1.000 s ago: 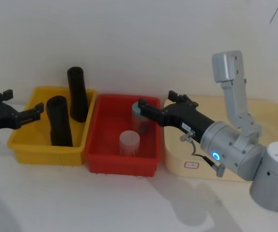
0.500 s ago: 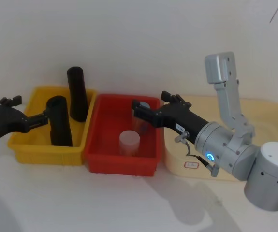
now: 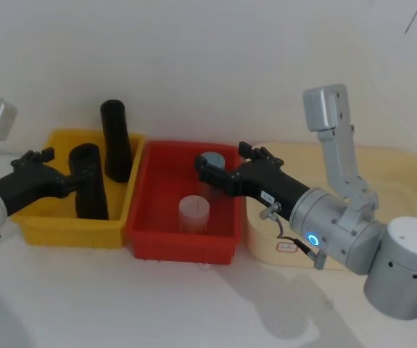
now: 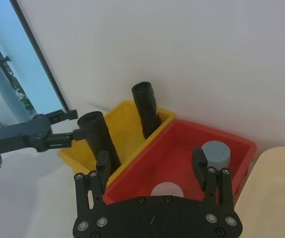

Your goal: Pick up the garbage bag with the one hand and transfer it to the other hand.

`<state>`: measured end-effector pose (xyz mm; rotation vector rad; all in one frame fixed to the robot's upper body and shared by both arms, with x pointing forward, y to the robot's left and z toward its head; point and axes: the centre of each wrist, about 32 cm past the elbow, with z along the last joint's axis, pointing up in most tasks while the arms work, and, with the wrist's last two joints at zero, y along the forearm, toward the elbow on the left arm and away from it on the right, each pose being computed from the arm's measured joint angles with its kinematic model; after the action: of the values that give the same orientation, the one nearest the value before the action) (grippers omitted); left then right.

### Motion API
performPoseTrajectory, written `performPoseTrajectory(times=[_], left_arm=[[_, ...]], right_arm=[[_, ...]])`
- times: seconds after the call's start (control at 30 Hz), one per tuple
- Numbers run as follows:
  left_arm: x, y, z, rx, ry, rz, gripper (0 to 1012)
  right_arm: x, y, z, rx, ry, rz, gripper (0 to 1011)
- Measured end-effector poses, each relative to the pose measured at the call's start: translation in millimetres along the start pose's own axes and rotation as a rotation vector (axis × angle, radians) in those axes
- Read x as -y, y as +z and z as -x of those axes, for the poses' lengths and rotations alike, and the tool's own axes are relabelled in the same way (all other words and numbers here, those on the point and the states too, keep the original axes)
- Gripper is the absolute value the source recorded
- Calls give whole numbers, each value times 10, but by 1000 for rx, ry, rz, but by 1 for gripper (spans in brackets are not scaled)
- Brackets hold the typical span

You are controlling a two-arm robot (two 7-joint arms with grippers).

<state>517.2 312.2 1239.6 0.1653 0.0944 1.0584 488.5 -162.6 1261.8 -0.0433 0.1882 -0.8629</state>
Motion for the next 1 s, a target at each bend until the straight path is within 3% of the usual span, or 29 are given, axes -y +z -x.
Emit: performPoseTrajectory(times=[0.4,0.67,0.83,1.0], left_arm=[[230,-35,67,-16,13,6,1001],[316,-38,96,-16,21,7,1000],[347,-37,106,-16,24,7,926],[373,-37,116,-17,26,7,774]], right_arm=[[-27,-29,-2,-12,11,10,1000],[-36,-52,-12,-24,16,14,1000],[-37,-63,-18,-29,17,17,999],[-58,-71,-26,-32,18,26,1000]])
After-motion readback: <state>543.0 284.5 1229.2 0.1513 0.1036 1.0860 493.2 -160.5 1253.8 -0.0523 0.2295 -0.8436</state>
